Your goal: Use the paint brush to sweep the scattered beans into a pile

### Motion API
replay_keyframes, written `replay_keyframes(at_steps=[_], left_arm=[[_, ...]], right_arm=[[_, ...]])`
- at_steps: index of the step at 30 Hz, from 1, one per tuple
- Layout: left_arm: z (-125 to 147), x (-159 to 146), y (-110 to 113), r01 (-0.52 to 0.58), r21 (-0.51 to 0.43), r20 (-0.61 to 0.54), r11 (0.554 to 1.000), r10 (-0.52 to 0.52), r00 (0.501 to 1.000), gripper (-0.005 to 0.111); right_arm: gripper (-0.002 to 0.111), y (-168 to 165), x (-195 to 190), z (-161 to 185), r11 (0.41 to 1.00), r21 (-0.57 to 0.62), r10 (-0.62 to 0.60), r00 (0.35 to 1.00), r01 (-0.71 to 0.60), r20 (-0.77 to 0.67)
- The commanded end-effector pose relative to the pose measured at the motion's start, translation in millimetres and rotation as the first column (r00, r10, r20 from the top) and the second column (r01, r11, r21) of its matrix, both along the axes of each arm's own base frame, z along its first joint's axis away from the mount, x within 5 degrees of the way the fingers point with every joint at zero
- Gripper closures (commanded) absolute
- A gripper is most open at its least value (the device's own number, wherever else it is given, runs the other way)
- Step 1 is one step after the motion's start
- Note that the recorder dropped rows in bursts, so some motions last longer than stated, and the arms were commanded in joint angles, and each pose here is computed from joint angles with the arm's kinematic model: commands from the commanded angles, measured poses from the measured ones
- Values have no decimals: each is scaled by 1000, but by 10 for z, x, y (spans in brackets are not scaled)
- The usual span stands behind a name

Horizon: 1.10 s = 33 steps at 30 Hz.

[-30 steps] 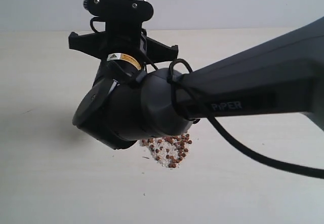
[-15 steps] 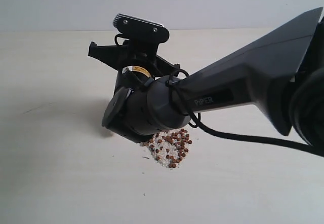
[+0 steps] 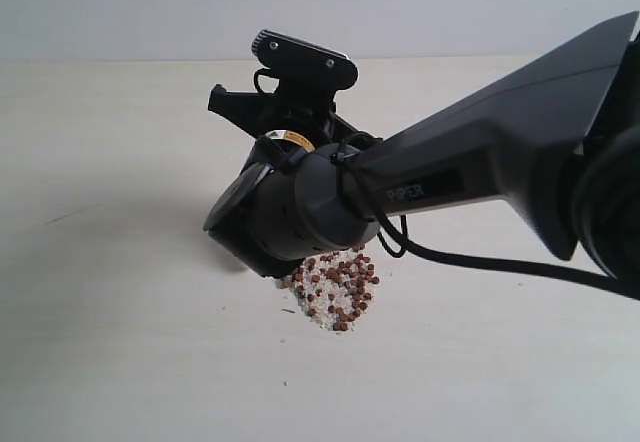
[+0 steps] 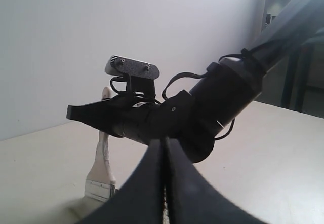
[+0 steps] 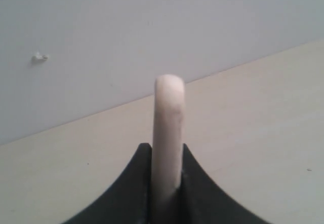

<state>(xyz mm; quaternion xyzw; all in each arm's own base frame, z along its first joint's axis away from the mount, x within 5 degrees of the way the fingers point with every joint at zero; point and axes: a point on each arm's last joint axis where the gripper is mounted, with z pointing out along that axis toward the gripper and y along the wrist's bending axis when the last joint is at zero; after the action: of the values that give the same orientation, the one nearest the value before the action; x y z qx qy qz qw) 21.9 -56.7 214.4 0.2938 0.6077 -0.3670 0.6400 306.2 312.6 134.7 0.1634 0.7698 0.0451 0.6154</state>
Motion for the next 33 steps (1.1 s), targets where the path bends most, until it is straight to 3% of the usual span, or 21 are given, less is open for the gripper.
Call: replay_keyframes(at_steps=[1, 6, 12, 17, 20, 23, 27, 30, 33], left_arm=[[-8, -2, 0, 1, -1, 0, 1000, -1, 1000, 107], [-8, -2, 0, 1, -1, 0, 1000, -1, 1000, 107], [-8, -2, 0, 1, -1, 0, 1000, -1, 1000, 107], [-8, -2, 0, 1, -1, 0, 1000, -1, 1000, 107], [-8, -2, 0, 1, -1, 0, 1000, -1, 1000, 107], [-8, -2, 0, 1, -1, 0, 1000, -1, 1000, 107], [-8, -2, 0, 1, -1, 0, 1000, -1, 1000, 107], [-8, -2, 0, 1, -1, 0, 1000, -1, 1000, 107], [-8, -2, 0, 1, -1, 0, 1000, -1, 1000, 107]], right_arm=[[108, -82, -10, -1, 995, -80, -54, 997, 50, -50], [108, -73, -60, 165, 989, -139, -54, 998, 52, -17], [108, -26, -113, 296, 995, -100, -30, 1000, 30, -1], [108, 73, -181, 511, 996, -64, 70, 997, -68, 17], [108, 118, -196, 751, 970, -162, 189, 981, -178, 51], [108, 160, -229, 1006, 885, -355, 338, 940, -300, 48], [108, 94, -222, 1241, 701, -555, 513, 857, -448, -43], [108, -3, -153, 1310, 541, -591, 661, 737, -598, -141], [108, -112, -103, 1321, 321, -632, 778, 577, -705, -249]])
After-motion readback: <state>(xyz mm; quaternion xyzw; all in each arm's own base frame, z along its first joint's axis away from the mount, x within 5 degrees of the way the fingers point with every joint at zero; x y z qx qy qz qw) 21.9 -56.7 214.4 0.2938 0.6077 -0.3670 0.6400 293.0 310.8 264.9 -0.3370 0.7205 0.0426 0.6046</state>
